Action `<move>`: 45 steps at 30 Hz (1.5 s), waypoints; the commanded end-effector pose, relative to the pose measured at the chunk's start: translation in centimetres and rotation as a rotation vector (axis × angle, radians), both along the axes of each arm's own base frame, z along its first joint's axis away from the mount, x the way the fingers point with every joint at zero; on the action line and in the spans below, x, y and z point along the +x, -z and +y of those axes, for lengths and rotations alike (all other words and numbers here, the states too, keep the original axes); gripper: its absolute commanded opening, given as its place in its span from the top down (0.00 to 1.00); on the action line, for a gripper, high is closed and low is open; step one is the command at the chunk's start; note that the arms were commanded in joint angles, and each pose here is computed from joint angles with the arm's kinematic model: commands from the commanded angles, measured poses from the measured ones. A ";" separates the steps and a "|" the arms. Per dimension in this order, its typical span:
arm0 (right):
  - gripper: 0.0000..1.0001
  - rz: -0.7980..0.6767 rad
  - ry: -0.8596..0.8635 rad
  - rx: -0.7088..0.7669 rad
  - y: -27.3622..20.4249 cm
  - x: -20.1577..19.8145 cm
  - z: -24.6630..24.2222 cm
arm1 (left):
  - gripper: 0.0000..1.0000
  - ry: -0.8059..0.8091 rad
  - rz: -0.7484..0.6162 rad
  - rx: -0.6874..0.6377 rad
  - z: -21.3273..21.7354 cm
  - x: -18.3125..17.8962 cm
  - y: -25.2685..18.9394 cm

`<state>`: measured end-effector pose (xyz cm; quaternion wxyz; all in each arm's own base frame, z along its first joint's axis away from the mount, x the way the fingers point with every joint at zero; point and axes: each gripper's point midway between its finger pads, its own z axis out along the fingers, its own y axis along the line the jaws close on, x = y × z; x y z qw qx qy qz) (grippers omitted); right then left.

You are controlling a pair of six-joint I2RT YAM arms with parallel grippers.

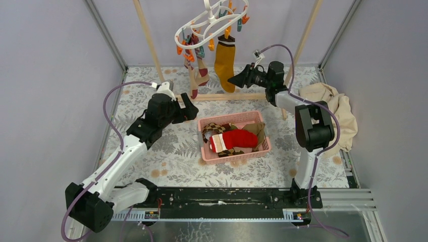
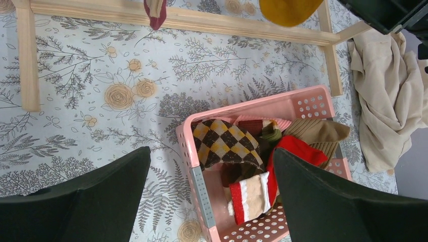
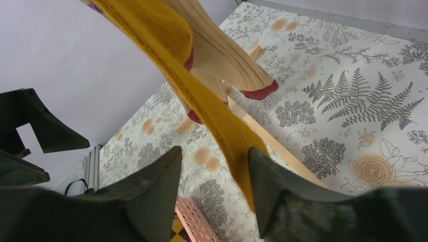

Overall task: Remove the socks clipped to the hanger
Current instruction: Remove the sock from the hanger.

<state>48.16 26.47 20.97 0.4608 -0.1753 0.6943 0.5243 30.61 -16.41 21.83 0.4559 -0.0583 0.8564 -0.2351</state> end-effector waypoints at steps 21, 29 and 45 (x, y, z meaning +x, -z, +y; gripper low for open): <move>0.84 -0.003 0.059 -0.044 -5.1 -7.4 -0.1 | 0.01 0.031 -0.072 -0.043 0.5 -2.5 -3.5; 0.83 0.020 0.072 -0.074 -4.9 -8.6 -0.4 | 0.01 0.036 -0.065 -0.074 0.6 -3.6 -3.4; 0.85 0.027 0.078 -0.062 -5.7 -10.1 -0.5 | 0.01 0.049 -0.060 -0.099 0.7 -4.9 -3.6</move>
